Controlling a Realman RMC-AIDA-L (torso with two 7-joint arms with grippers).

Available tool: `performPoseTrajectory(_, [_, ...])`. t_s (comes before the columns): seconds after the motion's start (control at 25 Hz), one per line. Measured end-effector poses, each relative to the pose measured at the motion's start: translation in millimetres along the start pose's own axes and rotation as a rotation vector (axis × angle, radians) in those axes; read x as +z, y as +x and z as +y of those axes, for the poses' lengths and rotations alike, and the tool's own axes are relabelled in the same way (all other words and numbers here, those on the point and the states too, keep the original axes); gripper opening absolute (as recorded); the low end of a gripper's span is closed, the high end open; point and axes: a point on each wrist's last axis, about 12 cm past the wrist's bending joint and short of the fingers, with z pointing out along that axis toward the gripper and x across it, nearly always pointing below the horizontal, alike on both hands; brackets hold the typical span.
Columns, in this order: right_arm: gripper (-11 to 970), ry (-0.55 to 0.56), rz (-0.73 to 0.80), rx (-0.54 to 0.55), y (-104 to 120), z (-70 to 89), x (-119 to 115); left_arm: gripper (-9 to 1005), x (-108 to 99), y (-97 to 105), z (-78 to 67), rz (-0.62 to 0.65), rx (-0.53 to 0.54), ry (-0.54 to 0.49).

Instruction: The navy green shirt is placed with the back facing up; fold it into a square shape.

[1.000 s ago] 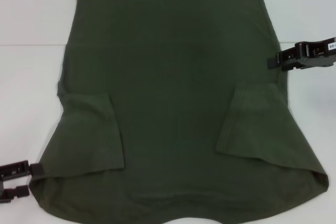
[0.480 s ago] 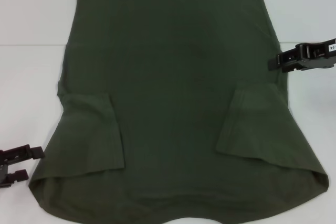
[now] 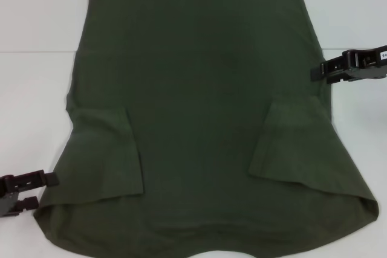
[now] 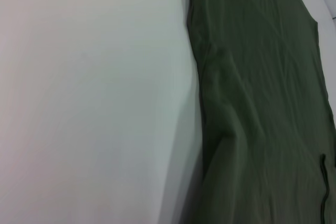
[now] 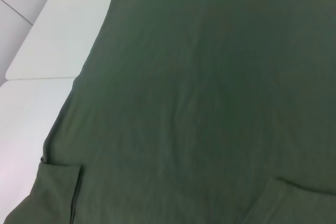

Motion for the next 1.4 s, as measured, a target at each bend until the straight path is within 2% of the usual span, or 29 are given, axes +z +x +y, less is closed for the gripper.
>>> performPoseTrajectory(0.36, [490, 0.000, -0.006, 0.006, 1, -2.0, -1, 887, 13, 5, -7.3, 0.083, 0.036, -0.001])
performPoseTrajectory(0.76, [492, 0.003, -0.008, 0.014, 3, -5.0, -3, 872, 22, 7, -21.5, 0.138, 0.059, 0.060])
performPoseTrajectory(1.4, [490, 0.000, -0.011, 0.025, 5, -8.5, -6, 849, 24, 0, -26.9, 0.121, 0.036, 0.025])
